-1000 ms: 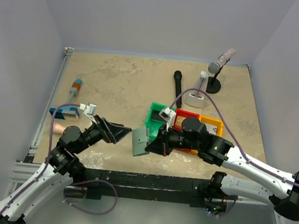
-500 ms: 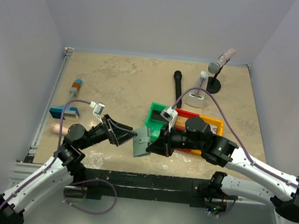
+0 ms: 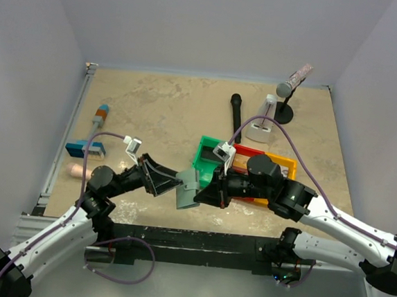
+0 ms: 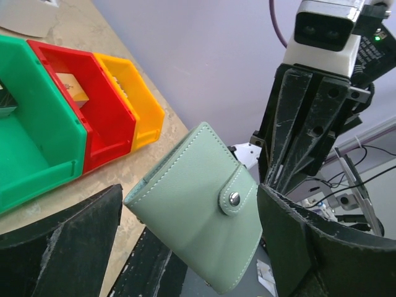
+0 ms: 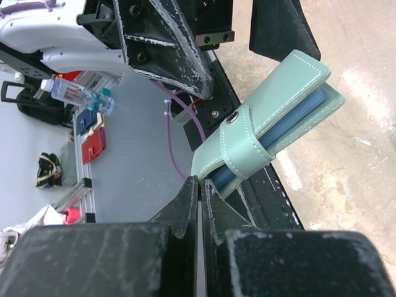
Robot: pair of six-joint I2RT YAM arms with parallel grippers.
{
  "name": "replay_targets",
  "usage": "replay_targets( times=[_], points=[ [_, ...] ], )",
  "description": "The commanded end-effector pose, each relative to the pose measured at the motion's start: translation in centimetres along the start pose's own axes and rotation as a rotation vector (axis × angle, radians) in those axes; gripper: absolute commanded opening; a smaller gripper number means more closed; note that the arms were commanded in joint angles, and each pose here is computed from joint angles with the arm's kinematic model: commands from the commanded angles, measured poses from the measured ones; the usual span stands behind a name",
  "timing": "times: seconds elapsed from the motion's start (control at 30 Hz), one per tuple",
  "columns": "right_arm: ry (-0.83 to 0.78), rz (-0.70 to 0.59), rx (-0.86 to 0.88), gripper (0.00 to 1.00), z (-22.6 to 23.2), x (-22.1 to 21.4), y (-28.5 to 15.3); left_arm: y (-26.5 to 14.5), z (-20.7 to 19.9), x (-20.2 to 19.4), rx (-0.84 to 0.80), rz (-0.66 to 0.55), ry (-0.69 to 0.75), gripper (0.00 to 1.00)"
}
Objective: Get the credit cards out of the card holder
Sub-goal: Pick up the card holder from the center of the board, then open the card holder.
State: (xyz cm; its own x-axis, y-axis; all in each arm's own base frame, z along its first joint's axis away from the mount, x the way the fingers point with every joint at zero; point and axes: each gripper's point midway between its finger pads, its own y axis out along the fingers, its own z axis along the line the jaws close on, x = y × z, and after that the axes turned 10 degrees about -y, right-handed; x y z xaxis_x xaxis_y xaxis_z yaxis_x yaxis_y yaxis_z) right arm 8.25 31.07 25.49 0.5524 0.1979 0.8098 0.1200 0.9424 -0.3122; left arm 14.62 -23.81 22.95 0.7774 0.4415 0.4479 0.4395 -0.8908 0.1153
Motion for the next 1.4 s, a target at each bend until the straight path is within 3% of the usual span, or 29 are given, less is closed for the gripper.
replay_targets(
  times=[0.0, 0.4, 0.47, 0.57, 0.67, 1.03, 1.37],
  points=[
    [-0.059, -0.086, 0.072, 0.00, 2.1, 3.0, -0.3, 0.0, -2.8, 0.4, -0.117, 0.002, 0.039, 0.92],
    [-0.046, -0.071, 0.059, 0.00, 1.4, 2.3, 0.2, -0.3, -3.7, 0.2, -0.164, 0.008, 0.049, 0.66],
    [-0.046, -0.077, 0.056, 0.00, 1.4, 2.3, 0.1, -0.3, -3.6, 0.2, -0.161, 0.006, 0.052, 0.69],
    [-0.050, -0.083, 0.057, 0.00, 1.5, 2.4, -0.1, -0.3, -3.3, 0.2, -0.147, 0.006, 0.046, 0.87],
    [-0.054, -0.096, 0.068, 0.00, 1.9, 2.8, -0.3, -0.2, -2.6, 0.1, -0.130, 0.008, 0.035, 0.95],
    [-0.078, -0.174, 0.149, 0.00, 4.1, 4.5, -1.7, 0.0, -0.9, -0.8, -0.116, 0.027, -0.020, 0.97],
    [-0.071, -0.161, 0.159, 0.00, 3.9, 3.9, -1.3, -0.1, -4.3, 0.0, -0.261, 0.008, -0.030, 0.96]
  ],
)
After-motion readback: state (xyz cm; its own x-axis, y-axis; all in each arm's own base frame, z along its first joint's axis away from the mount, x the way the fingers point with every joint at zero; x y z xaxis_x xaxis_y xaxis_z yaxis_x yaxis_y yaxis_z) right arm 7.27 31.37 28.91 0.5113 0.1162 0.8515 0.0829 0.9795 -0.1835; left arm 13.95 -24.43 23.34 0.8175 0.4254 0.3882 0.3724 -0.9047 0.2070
